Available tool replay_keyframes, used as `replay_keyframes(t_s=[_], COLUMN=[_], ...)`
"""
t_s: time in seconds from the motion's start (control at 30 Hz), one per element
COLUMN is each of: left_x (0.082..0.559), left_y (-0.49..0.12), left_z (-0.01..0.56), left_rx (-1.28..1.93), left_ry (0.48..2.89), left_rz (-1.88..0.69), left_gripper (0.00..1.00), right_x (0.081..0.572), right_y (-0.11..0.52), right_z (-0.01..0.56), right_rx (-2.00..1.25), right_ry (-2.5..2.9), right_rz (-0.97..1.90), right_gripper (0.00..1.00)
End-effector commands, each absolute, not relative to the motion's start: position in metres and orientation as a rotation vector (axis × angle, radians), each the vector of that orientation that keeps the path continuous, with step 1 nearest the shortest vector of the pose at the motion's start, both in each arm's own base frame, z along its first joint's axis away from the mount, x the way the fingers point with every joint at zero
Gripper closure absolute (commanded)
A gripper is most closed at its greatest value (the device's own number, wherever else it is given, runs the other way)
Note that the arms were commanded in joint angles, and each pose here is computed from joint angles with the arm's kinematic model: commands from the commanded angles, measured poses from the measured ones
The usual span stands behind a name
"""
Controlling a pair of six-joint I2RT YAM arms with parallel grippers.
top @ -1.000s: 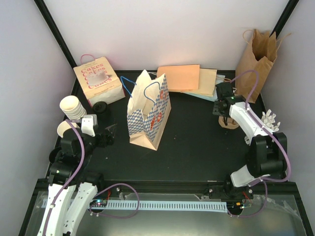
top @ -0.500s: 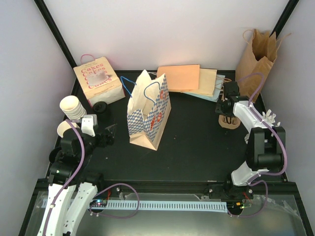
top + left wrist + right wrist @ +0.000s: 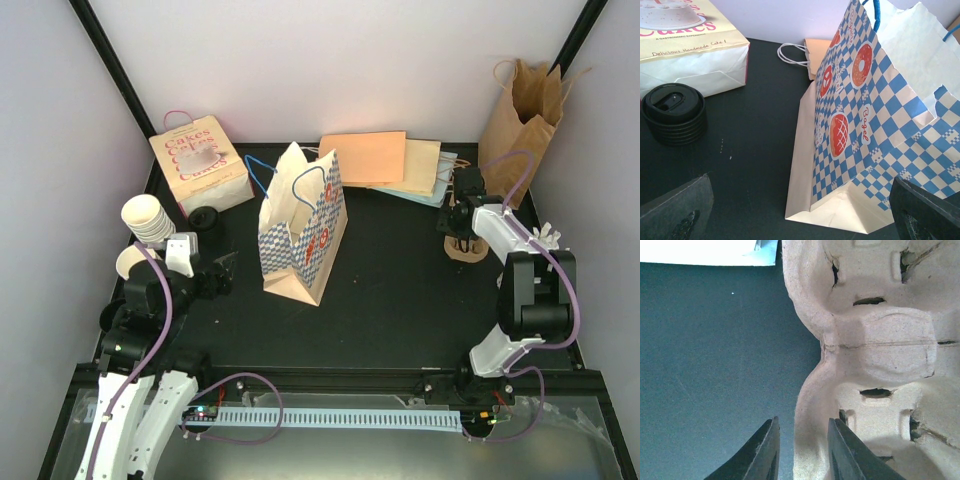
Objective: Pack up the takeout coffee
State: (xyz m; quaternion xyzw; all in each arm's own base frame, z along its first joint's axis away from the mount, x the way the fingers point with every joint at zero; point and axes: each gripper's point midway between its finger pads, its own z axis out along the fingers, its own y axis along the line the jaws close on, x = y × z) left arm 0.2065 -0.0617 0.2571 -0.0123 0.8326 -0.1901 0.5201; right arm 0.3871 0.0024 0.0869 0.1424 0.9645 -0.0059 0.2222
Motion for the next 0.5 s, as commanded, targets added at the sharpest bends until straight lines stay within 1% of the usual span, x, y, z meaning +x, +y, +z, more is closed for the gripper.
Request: replay_keyframes(t_s=[0.0, 0.27, 0.3, 0.4, 0.47], left_x=[0.2097, 0.2097, 0.2097, 0.2096, 0.2096], left_y=[-0.0646, -0.065, -0.0649, -0.0648, -0.0648], left_z=[0.2617, 0.2613, 0.2615, 0.2615, 0.2615], left_rx=[-0.013, -0.012, -0.012, -0.012, -0.012], left_ry=[1.977, 1.98, 1.979, 1.979, 1.978], left_rz=[-0.466, -0.468, -0.468, -0.468, -0.468], left_gripper=[0.01, 0.01, 0.01, 0.01, 0.01], right_x=[0.3875, 0.3848, 0.3846, 0.3843, 0.3836], right_y=[-0.0039, -0.0089, -0.0095, -0.0089, -0.0099], right_z=[0.0777, 0.0731, 0.073, 0.0741, 0.0761], right_rx=[0.425, 0.426, 0.426, 0.426, 0.431], right_ry=[2.672, 2.69, 2.69, 2.687, 2.684], right_rz=[-0.045, -0.091, -0.096, -0.095, -0.098], right_gripper=[0.69, 0.69, 0.7, 0.77, 0.78])
